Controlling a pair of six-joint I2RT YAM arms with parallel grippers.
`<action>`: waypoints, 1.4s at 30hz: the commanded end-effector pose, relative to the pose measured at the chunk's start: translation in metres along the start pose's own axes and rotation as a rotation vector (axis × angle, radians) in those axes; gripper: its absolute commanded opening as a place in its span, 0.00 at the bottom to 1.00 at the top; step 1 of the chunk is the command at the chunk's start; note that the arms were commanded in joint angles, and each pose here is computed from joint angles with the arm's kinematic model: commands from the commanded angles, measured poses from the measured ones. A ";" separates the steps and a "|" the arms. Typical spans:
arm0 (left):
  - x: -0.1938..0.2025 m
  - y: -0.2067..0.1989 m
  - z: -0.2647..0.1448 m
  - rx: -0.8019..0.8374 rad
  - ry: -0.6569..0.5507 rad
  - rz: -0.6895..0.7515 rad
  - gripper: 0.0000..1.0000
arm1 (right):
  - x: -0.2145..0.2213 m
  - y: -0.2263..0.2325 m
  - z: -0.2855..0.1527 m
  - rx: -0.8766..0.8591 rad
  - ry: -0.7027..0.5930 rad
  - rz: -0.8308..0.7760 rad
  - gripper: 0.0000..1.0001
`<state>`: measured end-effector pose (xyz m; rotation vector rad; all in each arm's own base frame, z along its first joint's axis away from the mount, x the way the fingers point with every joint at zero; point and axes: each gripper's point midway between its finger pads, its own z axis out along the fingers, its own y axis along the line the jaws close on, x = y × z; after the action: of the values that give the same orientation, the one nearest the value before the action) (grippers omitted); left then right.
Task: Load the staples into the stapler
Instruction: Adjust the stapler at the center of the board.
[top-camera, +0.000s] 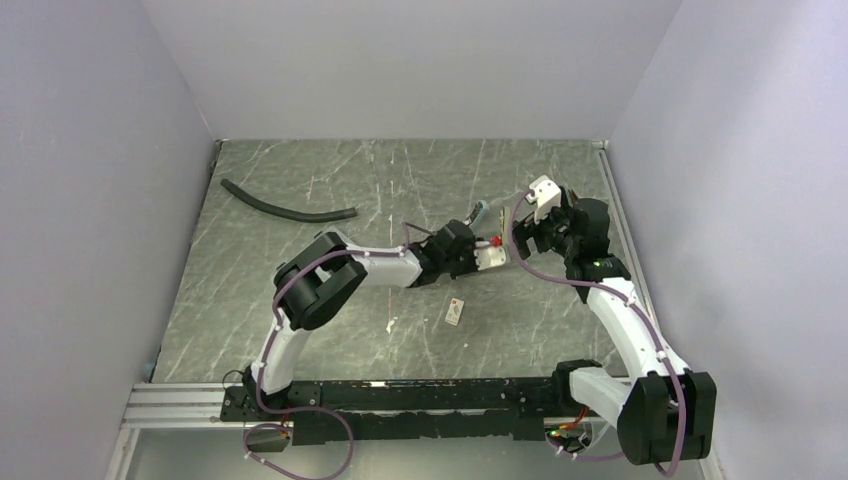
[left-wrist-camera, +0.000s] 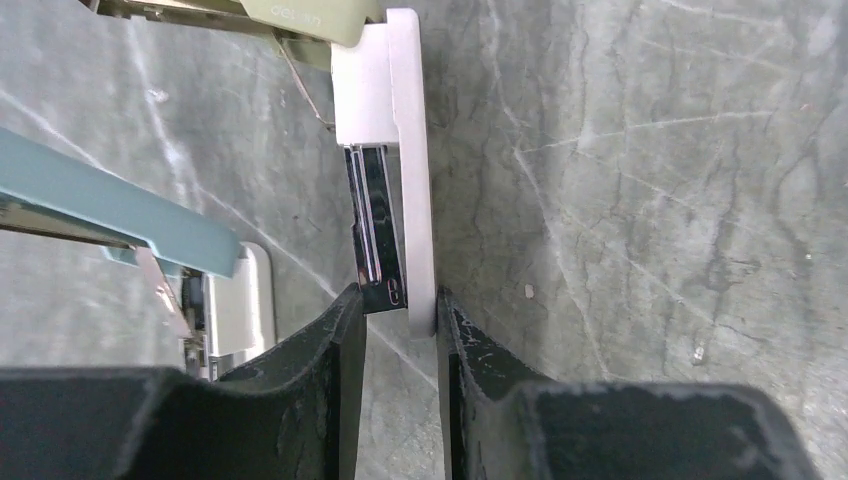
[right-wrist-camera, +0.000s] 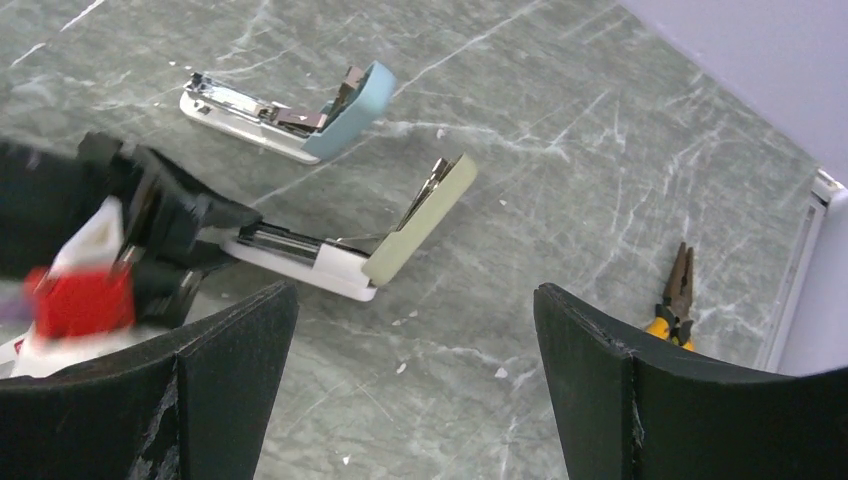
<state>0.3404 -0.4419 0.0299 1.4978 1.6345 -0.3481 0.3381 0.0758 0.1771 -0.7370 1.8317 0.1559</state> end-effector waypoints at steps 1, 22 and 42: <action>0.037 0.003 -0.008 -0.157 0.149 0.297 0.15 | -0.016 -0.020 -0.011 0.098 -0.036 0.017 0.92; 0.047 -0.037 -0.009 -0.250 0.159 0.566 0.20 | 0.005 -0.026 0.034 0.038 0.105 0.351 0.94; 0.055 -0.042 -0.005 -0.234 0.164 0.541 0.20 | 0.037 -0.013 0.095 -0.035 0.247 0.393 0.76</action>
<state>0.3237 -0.4299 0.0319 1.5940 1.1973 0.2689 0.3971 0.0887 0.0907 -0.4364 2.2669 0.3592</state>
